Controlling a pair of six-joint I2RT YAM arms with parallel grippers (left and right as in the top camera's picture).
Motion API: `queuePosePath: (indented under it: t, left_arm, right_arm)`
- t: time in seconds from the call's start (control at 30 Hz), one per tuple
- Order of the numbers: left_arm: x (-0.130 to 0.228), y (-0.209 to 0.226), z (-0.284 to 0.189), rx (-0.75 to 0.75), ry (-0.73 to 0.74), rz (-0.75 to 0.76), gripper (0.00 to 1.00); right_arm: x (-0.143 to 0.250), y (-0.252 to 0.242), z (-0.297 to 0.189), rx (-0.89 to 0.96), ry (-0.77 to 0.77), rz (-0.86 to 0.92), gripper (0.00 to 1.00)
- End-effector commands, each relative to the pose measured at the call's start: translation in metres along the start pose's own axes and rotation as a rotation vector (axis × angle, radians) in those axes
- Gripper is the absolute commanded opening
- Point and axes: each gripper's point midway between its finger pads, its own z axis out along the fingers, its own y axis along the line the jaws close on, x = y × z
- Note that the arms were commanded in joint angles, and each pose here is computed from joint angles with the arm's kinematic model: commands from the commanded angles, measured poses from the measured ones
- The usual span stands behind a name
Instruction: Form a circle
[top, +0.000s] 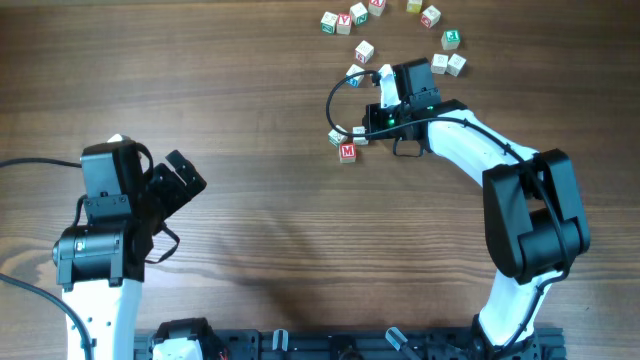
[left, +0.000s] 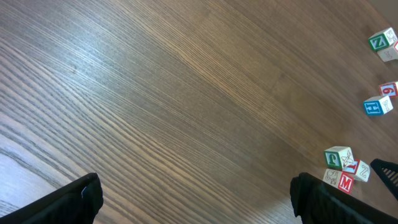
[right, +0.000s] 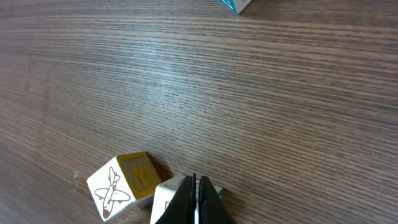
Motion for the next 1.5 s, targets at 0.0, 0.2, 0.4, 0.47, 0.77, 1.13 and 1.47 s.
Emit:
queuePosePath:
  t: [0.0,0.2,0.4,0.47,0.77,1.13,1.47]
  left_arm:
    - [-0.002,0.003,0.001,-0.014,-0.007,-0.011,1.0]
    - [-0.002,0.003,0.001,-0.014,-0.007,-0.011,1.0]
    - [-0.002,0.003,0.001,-0.014,-0.007,-0.011,1.0]
    - [-0.002,0.003,0.001,-0.014,-0.007,-0.011,1.0]
    - [-0.002,0.003,0.001,-0.014,-0.007,-0.011,1.0]
    - [-0.002,0.003,0.001,-0.014,-0.007,-0.011,1.0]
    - [-0.002,0.003,0.001,-0.014,-0.007,-0.011,1.0]
  right_arm:
    - [0.008,-0.001,0.008,-0.018,0.026,-0.026,0.05]
    - [-0.005,-0.036,0.001,0.191,-0.047,0.107,0.04]
    - [0.008,-0.033,0.001,0.175,0.007,0.127,0.04]
    - [0.011,-0.028,0.002,0.146,0.024,0.101,0.04]
    - [0.01,-0.012,0.004,0.054,0.031,0.004,0.04]
    - [0.006,-0.007,0.004,0.023,0.018,-0.054,0.05]
    - [0.006,0.0,0.004,-0.013,0.019,-0.09,0.04]
